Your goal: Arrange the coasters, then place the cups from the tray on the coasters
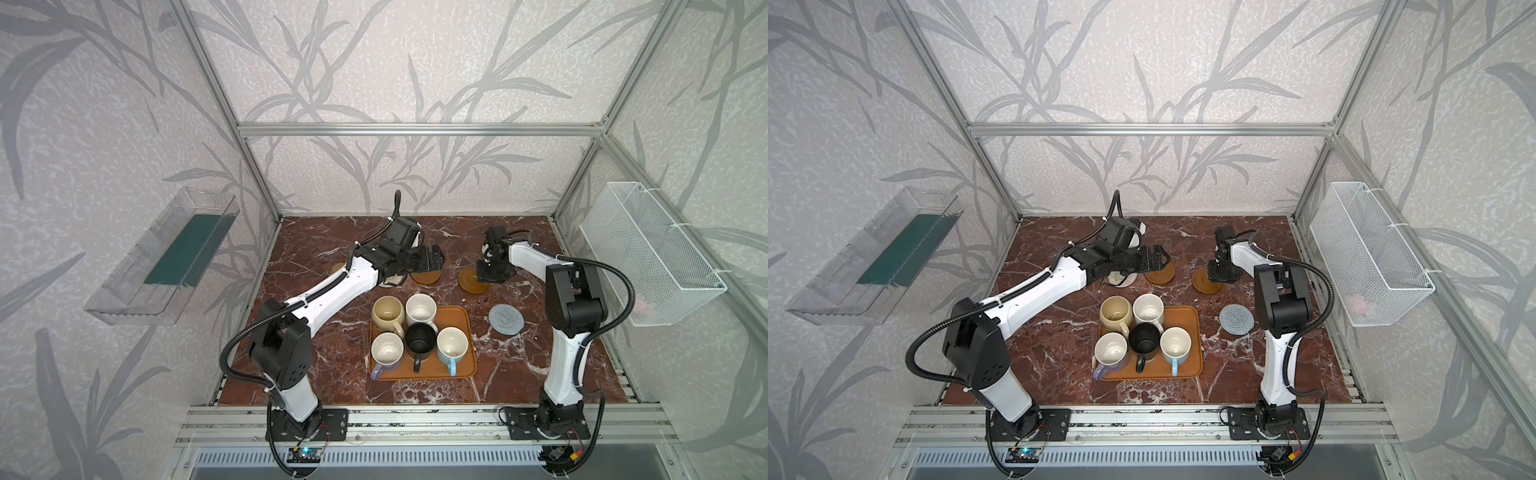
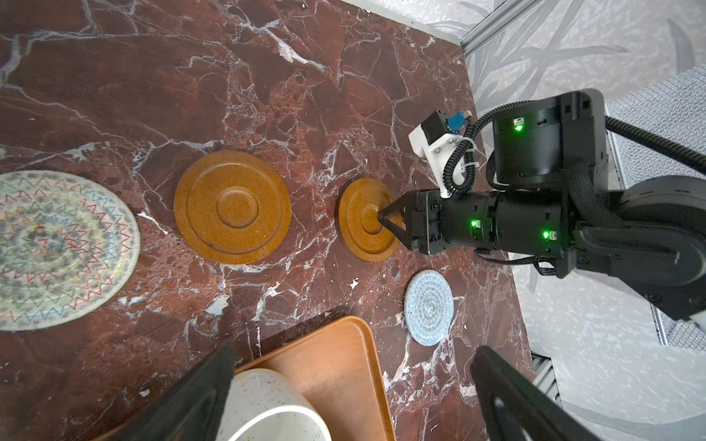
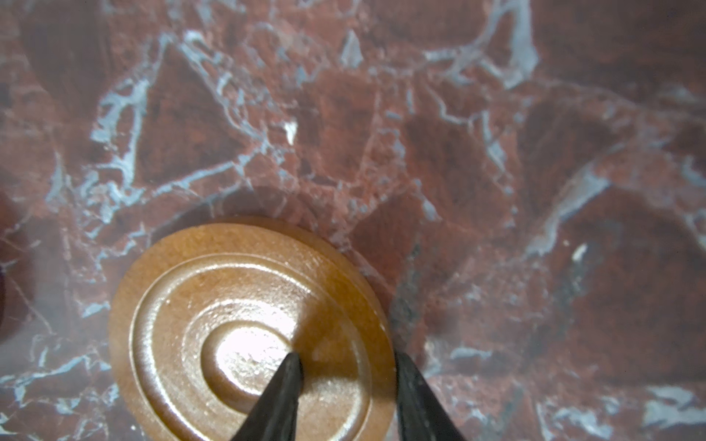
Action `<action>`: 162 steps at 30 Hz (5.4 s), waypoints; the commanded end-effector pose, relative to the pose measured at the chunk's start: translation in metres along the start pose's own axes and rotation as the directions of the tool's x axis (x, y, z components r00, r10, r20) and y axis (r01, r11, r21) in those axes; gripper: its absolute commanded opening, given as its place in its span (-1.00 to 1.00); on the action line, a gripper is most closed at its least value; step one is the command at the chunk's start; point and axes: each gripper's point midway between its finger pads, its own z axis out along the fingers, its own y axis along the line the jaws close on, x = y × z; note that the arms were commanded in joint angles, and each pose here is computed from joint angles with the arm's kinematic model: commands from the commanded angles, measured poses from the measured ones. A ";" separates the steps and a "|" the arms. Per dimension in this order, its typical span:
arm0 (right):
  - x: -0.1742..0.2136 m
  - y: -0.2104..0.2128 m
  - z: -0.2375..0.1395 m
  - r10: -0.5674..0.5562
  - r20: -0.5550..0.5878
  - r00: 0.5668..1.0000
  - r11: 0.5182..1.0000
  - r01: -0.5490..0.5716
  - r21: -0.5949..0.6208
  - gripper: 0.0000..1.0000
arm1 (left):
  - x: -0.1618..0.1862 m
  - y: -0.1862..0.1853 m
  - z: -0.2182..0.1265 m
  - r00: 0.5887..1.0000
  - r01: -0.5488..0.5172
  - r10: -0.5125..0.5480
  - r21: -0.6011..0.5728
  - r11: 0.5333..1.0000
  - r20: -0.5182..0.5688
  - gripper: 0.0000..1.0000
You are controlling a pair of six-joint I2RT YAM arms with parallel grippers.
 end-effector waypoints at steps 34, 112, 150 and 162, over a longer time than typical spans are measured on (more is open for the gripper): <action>-0.019 0.045 0.007 -0.068 -0.019 0.997 0.997 0.068 -0.023 -0.14 | -0.005 0.007 -0.009 0.999 0.008 -0.007 -0.024 1.000 0.035 0.99; 0.143 -0.028 -0.027 0.140 -0.096 0.985 0.988 -0.133 0.073 0.24 | 0.071 -0.061 -0.019 0.967 -0.151 0.180 0.166 0.974 -0.179 0.99; 0.018 -0.023 0.007 0.111 -0.082 0.990 0.993 -0.108 0.039 0.12 | 0.061 -0.006 -0.052 0.997 -0.064 0.063 -0.001 0.998 -0.038 0.99; 0.002 -0.022 -0.012 0.087 -0.018 0.996 0.995 -0.086 0.054 0.05 | 0.060 -0.003 -0.056 0.998 -0.063 0.063 -0.006 0.998 -0.017 0.99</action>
